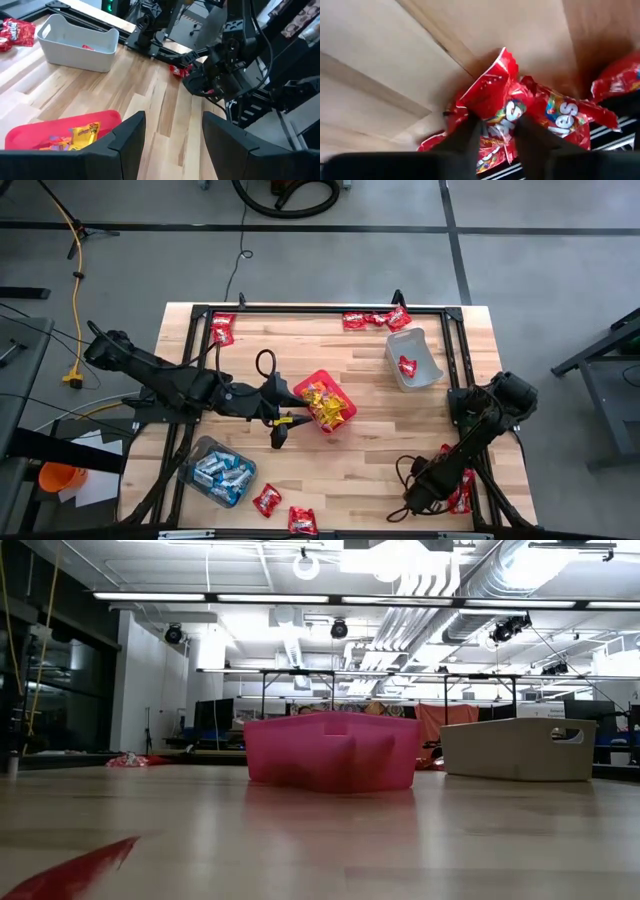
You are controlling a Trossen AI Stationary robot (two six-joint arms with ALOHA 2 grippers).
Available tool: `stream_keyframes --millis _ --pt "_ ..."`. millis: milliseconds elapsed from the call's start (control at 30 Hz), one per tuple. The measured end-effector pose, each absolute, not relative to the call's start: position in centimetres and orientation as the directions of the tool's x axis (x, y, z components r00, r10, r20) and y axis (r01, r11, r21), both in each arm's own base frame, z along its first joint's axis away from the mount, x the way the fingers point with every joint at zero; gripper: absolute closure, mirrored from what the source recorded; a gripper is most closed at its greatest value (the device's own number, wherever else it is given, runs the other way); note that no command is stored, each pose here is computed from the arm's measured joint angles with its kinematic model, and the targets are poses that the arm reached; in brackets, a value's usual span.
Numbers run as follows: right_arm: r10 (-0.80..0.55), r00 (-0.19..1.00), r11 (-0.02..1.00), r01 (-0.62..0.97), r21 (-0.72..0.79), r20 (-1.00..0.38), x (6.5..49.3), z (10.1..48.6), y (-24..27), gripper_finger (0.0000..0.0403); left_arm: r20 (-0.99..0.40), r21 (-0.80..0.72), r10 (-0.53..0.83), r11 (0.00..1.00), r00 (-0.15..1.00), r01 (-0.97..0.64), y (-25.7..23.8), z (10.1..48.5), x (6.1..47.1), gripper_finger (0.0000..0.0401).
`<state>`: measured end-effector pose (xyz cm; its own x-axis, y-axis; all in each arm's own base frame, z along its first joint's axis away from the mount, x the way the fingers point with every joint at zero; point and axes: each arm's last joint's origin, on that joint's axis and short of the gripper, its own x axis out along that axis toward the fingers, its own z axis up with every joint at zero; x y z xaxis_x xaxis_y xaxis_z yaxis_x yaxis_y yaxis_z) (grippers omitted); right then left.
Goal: Sort candy
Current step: Put the red candy into the gray bin
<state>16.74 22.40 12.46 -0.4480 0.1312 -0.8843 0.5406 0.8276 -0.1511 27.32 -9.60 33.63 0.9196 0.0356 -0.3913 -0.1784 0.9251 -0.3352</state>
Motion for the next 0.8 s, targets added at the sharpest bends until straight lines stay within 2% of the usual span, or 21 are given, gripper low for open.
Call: stream_keyframes --millis 67,100,233,300,400,567,667,800 --pt "0.136 -0.438 0.851 0.511 -0.122 -0.888 16.7 12.7 22.4 0.0366 -0.391 -0.338 0.036 0.924 0.92 -0.18 -9.6 33.6 27.3 0.0218" --pt "0.142 -0.425 0.857 0.505 -0.103 -0.894 16.7 13.1 22.4 0.0383 -0.391 -0.338 0.036 0.924 0.92 -0.18 -9.6 33.6 27.3 0.0218" --pt "0.135 -0.306 0.879 0.476 -0.028 -0.942 17.1 16.1 22.2 0.0385 -0.391 -0.338 0.037 0.924 0.92 -0.181 -9.6 33.6 27.3 0.0218" --pt "0.15 -0.181 0.897 0.439 0.056 -0.972 17.6 18.4 22.2 0.0395 -0.391 -0.336 0.042 0.923 0.92 -0.185 -9.6 33.6 27.3 0.0218" --pt "0.158 0.078 0.924 0.341 0.176 -0.984 18.2 22.5 21.9 0.0394 -0.387 -0.317 0.066 0.927 0.92 -0.2 -9.5 33.6 27.3 0.0218" --pt "0.13 0.482 0.948 0.195 0.251 -0.867 18.9 27.8 20.6 0.0397 -0.376 -0.294 0.111 0.927 0.92 -0.232 -9.3 33.7 27.4 0.0218" --pt "0.102 0.625 0.96 0.143 0.242 -0.774 19.7 29.4 19.7 0.0399 -0.365 -0.299 0.112 0.926 0.924 -0.23 -9.3 33.8 27.4 0.0218" --pt "0.043 0.716 0.971 0.135 0.199 -0.697 21.7 29.9 18.6 0.0396 -0.359 -0.295 0.111 0.929 0.927 -0.225 -9.4 33.8 27.4 0.0218"
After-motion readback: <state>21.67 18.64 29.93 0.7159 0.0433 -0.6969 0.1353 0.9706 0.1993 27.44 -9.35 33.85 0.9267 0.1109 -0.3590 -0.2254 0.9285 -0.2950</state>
